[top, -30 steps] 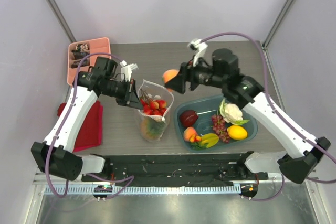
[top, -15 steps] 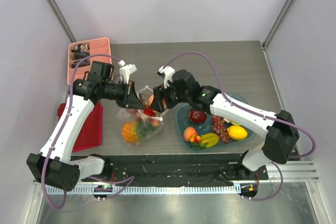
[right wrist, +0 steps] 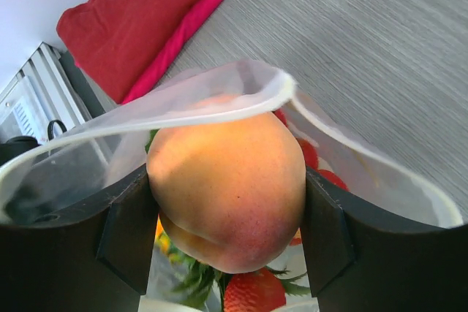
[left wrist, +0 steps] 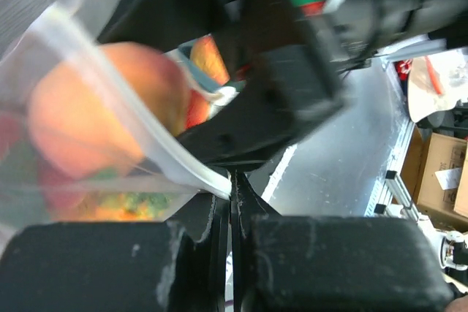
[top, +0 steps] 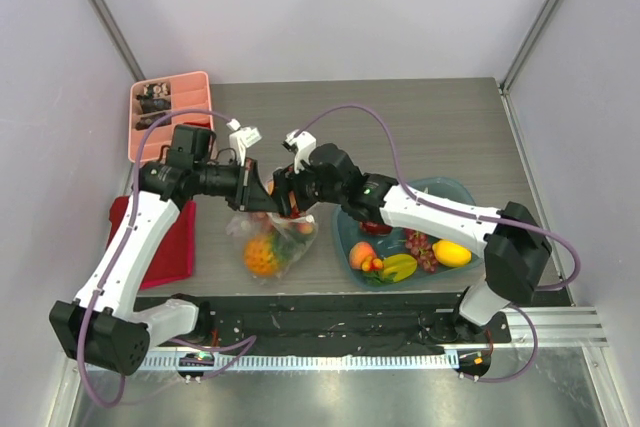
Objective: Place the food in the zip-top bag and seal the zipper
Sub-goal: Place the fake fruit in the zipper food storage bag.
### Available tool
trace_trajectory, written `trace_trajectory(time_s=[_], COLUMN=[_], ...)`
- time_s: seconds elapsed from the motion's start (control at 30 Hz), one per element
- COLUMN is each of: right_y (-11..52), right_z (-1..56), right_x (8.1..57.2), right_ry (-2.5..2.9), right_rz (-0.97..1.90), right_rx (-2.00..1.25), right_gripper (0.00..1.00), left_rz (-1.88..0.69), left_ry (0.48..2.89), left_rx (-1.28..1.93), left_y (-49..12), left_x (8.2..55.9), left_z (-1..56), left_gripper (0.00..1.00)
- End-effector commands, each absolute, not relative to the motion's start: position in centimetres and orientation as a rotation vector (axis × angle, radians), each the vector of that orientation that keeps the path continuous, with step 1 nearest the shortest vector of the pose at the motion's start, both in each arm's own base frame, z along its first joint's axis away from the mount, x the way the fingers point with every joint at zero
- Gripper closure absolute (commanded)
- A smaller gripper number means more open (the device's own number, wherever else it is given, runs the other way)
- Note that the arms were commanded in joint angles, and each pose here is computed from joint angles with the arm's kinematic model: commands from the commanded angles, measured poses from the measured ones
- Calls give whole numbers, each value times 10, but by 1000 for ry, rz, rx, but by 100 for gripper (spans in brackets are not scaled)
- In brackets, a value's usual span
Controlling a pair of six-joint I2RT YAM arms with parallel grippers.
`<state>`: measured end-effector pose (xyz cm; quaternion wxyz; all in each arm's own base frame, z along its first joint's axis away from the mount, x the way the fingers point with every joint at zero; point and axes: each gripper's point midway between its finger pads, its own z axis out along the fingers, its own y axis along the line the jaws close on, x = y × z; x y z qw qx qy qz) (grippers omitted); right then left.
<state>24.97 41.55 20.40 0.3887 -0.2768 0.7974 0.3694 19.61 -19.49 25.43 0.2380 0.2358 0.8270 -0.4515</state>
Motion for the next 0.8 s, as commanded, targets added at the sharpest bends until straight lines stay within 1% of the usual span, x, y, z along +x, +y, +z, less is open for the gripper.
trace_trajectory(time_s=[0.0,0.1,0.13,0.2,0.23,0.3,0.33,0.37,0.43,0.5,0.53,0.57,0.63,0.77], right_y=[426,427,428,430,430,425,422,418,407,391,385,378,367,347], right_z=[183,176,177,184,195,204,223,230,231,236,238,249,255,285], right_x=[263,261,259,255,254,248,245,243,234,224,221,217,212,206], right_ry=[2030,2054,2054,2037,2009,1989,1948,1923,1948,1950,1948,1924,1917,1894], right_rz=[924,936,950,977,988,973,976,967,939,903,893,891,876,876], right_rx=[-631,-624,-632,-652,-669,-743,-759,-804,-851,-901,-918,-926,-957,-960], right_gripper=[99,98,96,75,58,42,26,20,12,7,3,0,0,0], left_rz=[-1350,-1375,-1373,-1358,-1347,-1338,-1330,-1324,-1314,-1315,-1318,-1323,-1325,-1328], left_ry=[2038,2028,2019,2013,2011,2010,2007,2008,2004,1990,1994,1991,1983,1981], left_rx=[778,791,796,804,803,808,809,805,802,795,778,772,755,739], left_y=[-208,-208,-207,-206,-205,-204,-203,-202,-202,-203,-202,-203,-203,-204], left_x=[185,179,177,175,174,172,172,173,174,177,179,180,184,189], left_z=[288,289,290,290,291,291,291,291,293,296,297,298,301,303], left_gripper=[100,100,100,100,100,100,100,100,100,100,100,100,100,100])
